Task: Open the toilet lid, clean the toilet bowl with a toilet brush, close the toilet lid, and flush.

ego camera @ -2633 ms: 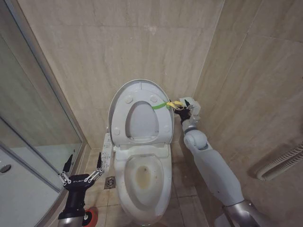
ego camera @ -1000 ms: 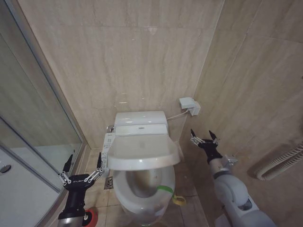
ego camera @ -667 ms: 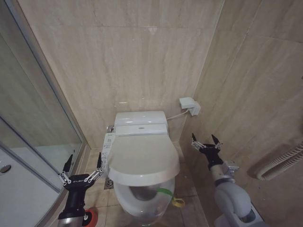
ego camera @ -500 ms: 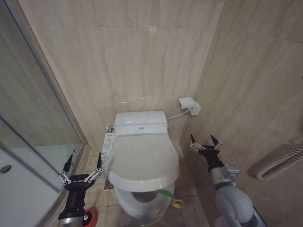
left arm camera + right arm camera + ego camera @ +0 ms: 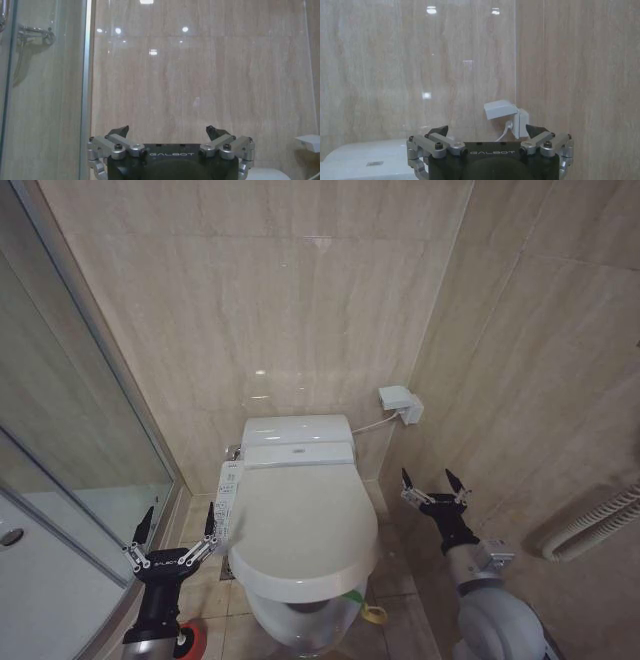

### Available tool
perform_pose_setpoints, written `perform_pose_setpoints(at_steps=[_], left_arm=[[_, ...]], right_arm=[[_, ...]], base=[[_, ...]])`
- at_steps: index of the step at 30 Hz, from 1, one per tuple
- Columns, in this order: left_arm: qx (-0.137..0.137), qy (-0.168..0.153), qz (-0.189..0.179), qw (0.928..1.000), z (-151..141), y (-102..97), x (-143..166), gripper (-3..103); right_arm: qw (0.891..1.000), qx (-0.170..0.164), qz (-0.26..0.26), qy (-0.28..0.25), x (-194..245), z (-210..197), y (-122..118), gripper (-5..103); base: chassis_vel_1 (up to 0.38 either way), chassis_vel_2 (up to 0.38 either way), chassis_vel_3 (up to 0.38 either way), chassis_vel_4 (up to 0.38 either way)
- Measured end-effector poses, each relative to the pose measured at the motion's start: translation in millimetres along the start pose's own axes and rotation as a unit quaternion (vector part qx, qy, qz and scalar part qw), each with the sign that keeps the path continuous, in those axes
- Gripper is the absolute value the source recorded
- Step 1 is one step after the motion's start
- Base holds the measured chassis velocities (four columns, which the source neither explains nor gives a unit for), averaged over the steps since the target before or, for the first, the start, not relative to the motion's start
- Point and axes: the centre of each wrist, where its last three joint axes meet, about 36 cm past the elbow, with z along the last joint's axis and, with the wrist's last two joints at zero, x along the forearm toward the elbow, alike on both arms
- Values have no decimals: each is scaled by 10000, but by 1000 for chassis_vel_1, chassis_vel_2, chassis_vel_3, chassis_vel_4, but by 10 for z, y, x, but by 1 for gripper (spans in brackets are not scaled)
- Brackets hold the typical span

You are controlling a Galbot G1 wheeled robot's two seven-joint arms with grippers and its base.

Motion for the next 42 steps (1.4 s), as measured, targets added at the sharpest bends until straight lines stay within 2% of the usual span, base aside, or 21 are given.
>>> perform_pose_setpoints(at_steps=[16,42], left_arm=[[0,1,0,10000,0,0,0,100],[0,0,0,10000,0,0,0,100]], right_arm=[[10000,-53,32,33,68,-25,45,100],[9986,-212,471,-96,256,-57,153,100]], base=[[0,0,0,0],[0,0,0,0]])
